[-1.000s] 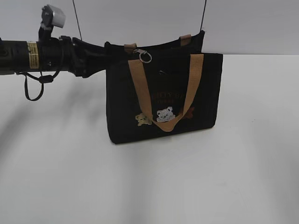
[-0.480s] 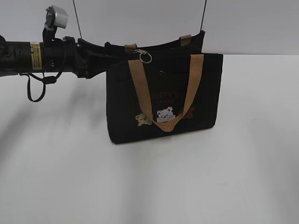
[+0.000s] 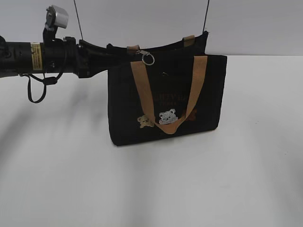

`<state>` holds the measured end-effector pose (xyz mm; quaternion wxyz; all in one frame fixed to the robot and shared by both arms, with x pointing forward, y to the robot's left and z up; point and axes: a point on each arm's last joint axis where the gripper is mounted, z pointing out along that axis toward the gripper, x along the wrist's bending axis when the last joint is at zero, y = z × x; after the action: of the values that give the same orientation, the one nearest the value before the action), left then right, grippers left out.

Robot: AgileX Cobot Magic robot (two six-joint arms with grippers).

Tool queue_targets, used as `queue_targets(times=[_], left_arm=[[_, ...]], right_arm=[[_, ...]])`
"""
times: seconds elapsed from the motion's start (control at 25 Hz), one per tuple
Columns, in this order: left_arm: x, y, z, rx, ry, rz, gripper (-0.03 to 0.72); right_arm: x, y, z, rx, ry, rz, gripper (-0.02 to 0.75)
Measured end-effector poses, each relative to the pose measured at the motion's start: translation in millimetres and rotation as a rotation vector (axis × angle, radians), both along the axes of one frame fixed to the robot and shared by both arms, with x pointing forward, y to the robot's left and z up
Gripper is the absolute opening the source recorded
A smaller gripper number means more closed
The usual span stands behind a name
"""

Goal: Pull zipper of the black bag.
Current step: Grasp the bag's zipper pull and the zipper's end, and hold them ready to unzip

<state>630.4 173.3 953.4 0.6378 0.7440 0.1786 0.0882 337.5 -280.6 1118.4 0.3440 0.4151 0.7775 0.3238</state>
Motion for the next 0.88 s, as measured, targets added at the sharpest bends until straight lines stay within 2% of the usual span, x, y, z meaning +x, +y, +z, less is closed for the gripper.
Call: queue_targets(times=[0.16,0.32,0.44,0.64,0.88], left_arm=[[0,0,0,-0.002,0.000,0.002,0.186],[0,0,0,0.000,0.000,0.002,0.075],[0,0,0,0.000,0.000,0.002,0.054],[0,0,0,0.002,0.000,0.001,0.052],[0,0,0,0.003,0.001,0.001,0.052]], right_arm=[[5,-2,6,-0.019,-0.087,-0.018,0.285],[18,-4,5,-0.100,-0.101,0.022,0.285],[38,-5,4,-0.150,-0.060,0.072,0.285],[81,2,10,-0.144,-0.033,0.182,0.285],[118,47,-2,-0.136,-0.068,0.367,0.285]])
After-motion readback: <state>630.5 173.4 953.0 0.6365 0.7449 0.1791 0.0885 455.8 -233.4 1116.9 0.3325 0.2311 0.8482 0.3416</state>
